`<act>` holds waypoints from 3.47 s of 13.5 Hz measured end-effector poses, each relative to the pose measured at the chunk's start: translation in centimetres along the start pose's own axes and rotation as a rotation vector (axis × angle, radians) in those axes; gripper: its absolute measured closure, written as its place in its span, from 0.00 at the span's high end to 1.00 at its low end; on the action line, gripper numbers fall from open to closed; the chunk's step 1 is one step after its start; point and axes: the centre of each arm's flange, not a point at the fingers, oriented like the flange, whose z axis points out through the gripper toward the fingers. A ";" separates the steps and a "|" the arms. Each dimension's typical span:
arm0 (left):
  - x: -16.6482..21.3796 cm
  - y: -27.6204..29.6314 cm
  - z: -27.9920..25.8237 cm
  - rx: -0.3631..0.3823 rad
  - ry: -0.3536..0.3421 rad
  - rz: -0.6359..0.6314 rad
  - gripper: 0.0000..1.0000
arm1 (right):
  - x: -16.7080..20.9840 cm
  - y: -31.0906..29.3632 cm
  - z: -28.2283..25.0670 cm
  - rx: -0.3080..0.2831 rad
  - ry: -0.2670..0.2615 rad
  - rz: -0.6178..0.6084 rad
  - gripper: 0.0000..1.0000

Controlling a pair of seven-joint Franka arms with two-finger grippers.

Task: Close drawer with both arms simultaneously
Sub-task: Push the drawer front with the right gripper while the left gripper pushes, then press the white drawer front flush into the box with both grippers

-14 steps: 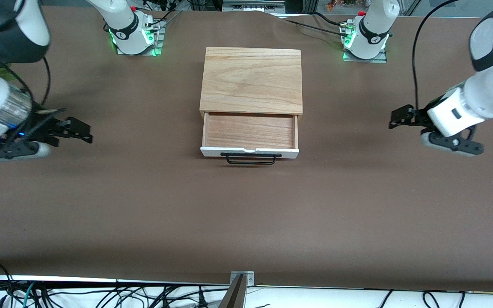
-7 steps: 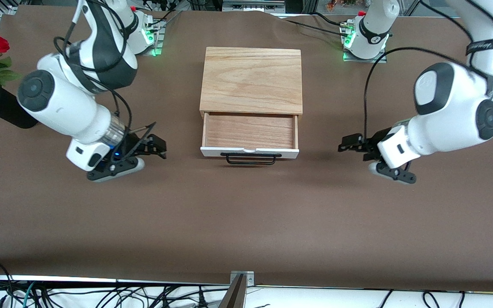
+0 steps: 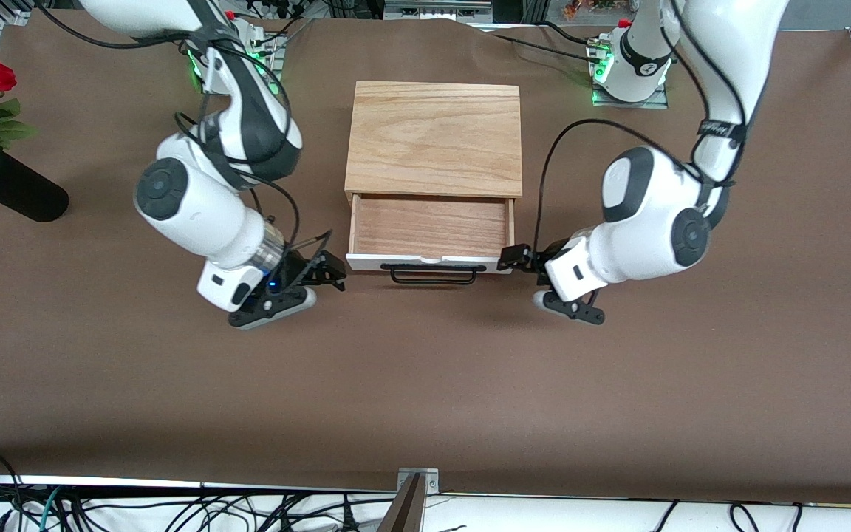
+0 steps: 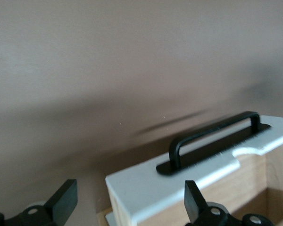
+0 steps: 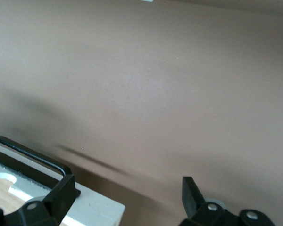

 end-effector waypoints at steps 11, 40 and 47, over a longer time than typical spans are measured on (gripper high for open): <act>-0.2 3.6 6.2 0.015 0.035 0.046 1.00 | -1.8 -3.4 6.9 0.105 -0.090 0.042 1.00; -5.8 3.3 8.3 -0.015 -0.480 0.010 1.00 | -9.3 -9.5 11.9 0.105 -0.533 -0.064 1.00; -5.6 2.1 7.5 -0.021 -0.489 -0.004 1.00 | -9.1 -9.3 11.5 0.104 -0.555 -0.063 1.00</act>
